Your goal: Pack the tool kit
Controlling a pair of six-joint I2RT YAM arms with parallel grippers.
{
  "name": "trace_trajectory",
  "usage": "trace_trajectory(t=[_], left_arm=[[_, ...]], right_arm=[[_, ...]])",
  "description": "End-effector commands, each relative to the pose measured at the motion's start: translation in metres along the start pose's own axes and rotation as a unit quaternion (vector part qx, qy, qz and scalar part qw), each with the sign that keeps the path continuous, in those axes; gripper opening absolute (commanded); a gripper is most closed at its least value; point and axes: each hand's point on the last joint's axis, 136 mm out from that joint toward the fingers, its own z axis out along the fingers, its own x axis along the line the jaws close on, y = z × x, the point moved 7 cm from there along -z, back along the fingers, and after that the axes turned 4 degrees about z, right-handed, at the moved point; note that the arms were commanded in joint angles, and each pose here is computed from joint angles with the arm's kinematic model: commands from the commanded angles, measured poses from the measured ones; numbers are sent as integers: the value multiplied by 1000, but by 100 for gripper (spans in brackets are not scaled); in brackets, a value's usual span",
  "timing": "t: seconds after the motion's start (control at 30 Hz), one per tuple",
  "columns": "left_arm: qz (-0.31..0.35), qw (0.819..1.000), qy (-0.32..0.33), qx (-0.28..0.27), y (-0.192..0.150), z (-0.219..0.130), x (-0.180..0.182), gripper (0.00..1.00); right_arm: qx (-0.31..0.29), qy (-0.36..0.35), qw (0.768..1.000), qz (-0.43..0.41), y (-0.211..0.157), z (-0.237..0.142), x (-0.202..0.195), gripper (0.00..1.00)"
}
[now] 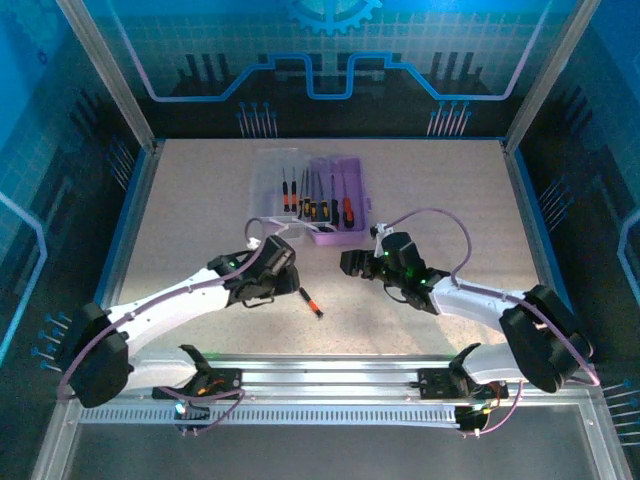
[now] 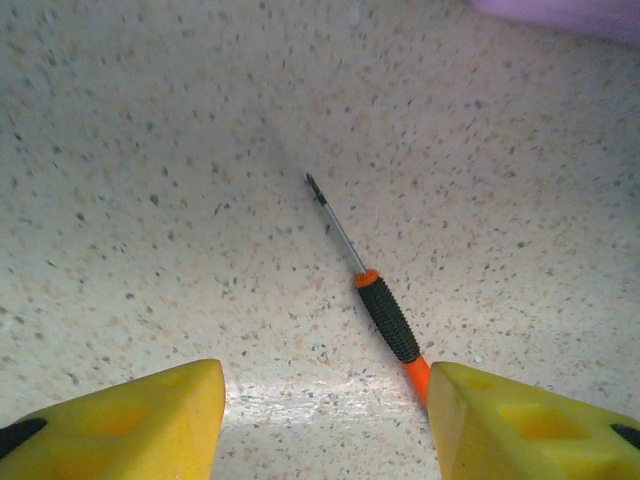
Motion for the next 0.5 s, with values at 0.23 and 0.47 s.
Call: trace_trajectory(t=[0.23,0.47], left_arm=[[-22,998,47,22,-32,46,-40,55],[9,997,72,32,-34,66,-61,51]], right_arm=[[-15,1,1000,12,10,-1,1,77],[-9,7,1000,14,9,1,2,77]])
